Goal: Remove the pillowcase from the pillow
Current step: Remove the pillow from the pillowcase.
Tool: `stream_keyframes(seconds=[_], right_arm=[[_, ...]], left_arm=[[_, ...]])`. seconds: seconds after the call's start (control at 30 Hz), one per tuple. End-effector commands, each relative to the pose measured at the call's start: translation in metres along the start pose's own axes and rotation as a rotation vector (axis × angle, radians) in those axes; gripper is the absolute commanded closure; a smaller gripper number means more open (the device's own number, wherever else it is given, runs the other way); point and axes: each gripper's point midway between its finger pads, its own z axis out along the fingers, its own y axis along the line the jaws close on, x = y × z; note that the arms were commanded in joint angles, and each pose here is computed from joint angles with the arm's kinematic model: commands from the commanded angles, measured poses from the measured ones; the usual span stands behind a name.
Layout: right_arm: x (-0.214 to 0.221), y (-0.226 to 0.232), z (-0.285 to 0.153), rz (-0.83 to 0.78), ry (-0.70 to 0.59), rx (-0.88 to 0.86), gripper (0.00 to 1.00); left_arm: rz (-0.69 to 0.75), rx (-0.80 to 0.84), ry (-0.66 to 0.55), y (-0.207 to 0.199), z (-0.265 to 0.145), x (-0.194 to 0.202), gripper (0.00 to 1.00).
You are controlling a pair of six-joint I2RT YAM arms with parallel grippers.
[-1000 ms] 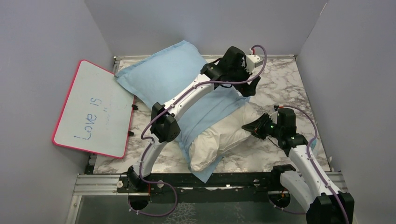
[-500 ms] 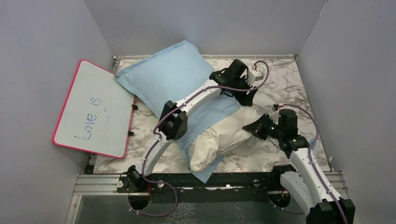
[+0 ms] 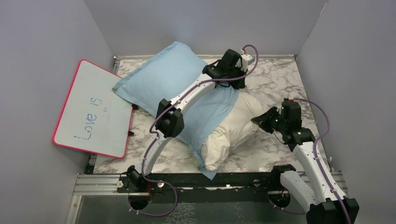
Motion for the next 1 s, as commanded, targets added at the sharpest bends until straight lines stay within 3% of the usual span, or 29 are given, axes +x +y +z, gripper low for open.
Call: stream_keyframes(seconds=[0.0,0.27,0.57,0.63,0.7,0.83,0.9,0.97], right_arm=[[-0.028,-0.036,-0.009,0.044,-0.115,0.223,0.99],[-0.058,-0.032,-0.002,0.031,-0.159,0.251,0.99],[-0.084,-0.026,0.002,-0.03,-0.182,0.265,0.99],[-0.086,-0.027,0.003,-0.041,-0.177,0.28,0.99],[-0.089,-0.027,0.002,-0.046,-0.183,0.287,0.99],[-0.093,-0.02,0.003,-0.062,-0.195,0.256,1.0],[-0.096,-0.018,0.004,-0.067,-0.188,0.257,0.99],[-0.097,-0.015,0.008,-0.082,-0.166,0.252,0.97]], left_arm=[[-0.171,-0.249,-0.327,0.112,-0.092,-0.097,1.0],[-0.243,-0.162,-0.346,0.148,-0.116,-0.091,1.0],[-0.25,-0.143,-0.325,0.153,-0.118,-0.082,0.81],[-0.245,-0.173,-0.333,0.157,-0.121,-0.084,0.83],[-0.235,-0.225,-0.344,0.166,-0.126,-0.086,0.98],[-0.222,-0.216,-0.352,0.164,-0.13,-0.09,1.0],[-0.225,-0.171,-0.346,0.155,-0.13,-0.09,0.94],[-0.227,-0.117,-0.333,0.142,-0.132,-0.089,0.72]])
